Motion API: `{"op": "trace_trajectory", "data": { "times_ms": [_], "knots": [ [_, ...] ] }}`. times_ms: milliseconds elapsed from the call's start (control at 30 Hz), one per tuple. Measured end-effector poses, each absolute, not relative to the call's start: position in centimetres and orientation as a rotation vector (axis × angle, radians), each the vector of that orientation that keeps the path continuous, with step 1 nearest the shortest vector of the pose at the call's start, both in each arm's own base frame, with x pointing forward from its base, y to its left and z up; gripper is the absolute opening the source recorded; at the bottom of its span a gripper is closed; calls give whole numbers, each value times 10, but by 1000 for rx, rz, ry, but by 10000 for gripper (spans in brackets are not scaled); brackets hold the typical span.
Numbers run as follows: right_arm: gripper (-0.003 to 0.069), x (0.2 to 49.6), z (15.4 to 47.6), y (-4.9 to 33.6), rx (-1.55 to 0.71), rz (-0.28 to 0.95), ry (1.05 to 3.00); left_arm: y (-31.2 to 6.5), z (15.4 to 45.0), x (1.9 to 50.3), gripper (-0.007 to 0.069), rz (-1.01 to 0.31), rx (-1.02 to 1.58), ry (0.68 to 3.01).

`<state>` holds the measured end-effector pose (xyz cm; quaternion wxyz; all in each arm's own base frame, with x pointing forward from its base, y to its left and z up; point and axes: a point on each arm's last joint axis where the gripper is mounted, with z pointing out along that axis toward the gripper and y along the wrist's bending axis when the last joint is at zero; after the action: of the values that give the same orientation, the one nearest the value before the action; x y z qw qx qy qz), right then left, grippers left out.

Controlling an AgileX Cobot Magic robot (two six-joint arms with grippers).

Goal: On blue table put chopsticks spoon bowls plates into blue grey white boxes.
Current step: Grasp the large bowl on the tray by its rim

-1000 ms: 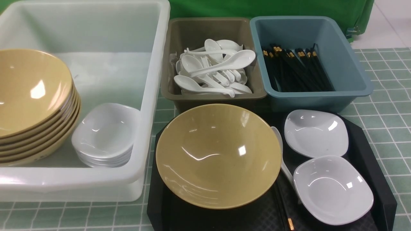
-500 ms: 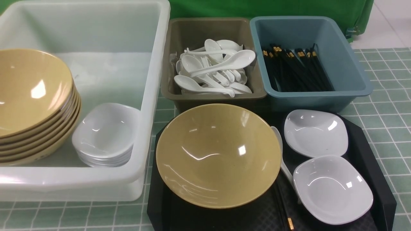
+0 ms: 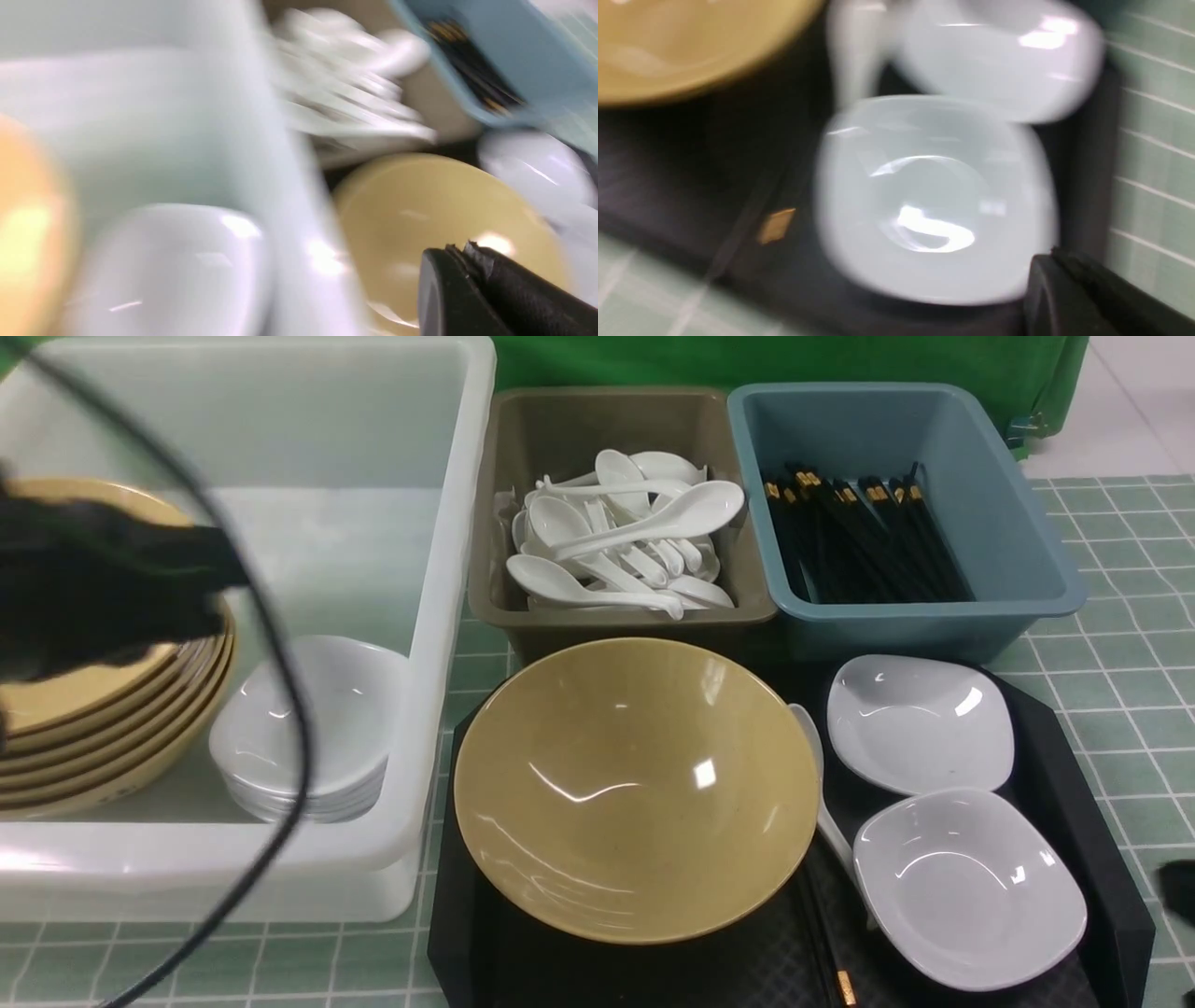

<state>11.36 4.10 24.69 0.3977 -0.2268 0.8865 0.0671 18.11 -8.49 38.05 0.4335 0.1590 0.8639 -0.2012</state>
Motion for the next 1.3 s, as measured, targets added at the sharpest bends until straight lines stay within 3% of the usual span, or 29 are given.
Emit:
{"op": "trace_trajectory", "data": {
  "times_ms": [133, 233, 400, 433, 533, 667, 767, 1033, 1200, 1300],
  "knots": [
    [35, 119, 240, 58, -712, 270, 2256, -138, 373, 203, 5, -659, 587, 2209],
    [35, 121, 232, 69, -795, 315, 2289, -181, 350, 222, 5, -673, 733, 2274],
    [35, 120, 223, 83, -915, 355, 2316, -247, 284, 258, 5, -510, 984, 2482],
    [35, 120, 223, 83, -924, 357, 2313, -247, 285, 259, 5, -505, 984, 2480],
    [35, 118, 223, 86, -984, 354, 2288, -278, 241, 277, 5, -359, 1105, 2603],
    [35, 118, 223, 86, -998, 351, 2282, -300, 208, 283, 5, -296, 1182, 2666],
    [36, 118, 224, 86, -997, 350, 2277, -311, 198, 277, 5, -342, 1220, 2682],
    [36, 120, 225, 87, -986, 344, 2261, -339, 212, 250, 5, -740, 1314, 2595],
    [36, 120, 225, 87, -986, 344, 2261, -320, 235, 269, 16, -667, 1187, 2579],
    [36, 120, 225, 87, -986, 344, 2261, -291, 253, 291, 83, -487, 1080, 2581]
  ]
}}
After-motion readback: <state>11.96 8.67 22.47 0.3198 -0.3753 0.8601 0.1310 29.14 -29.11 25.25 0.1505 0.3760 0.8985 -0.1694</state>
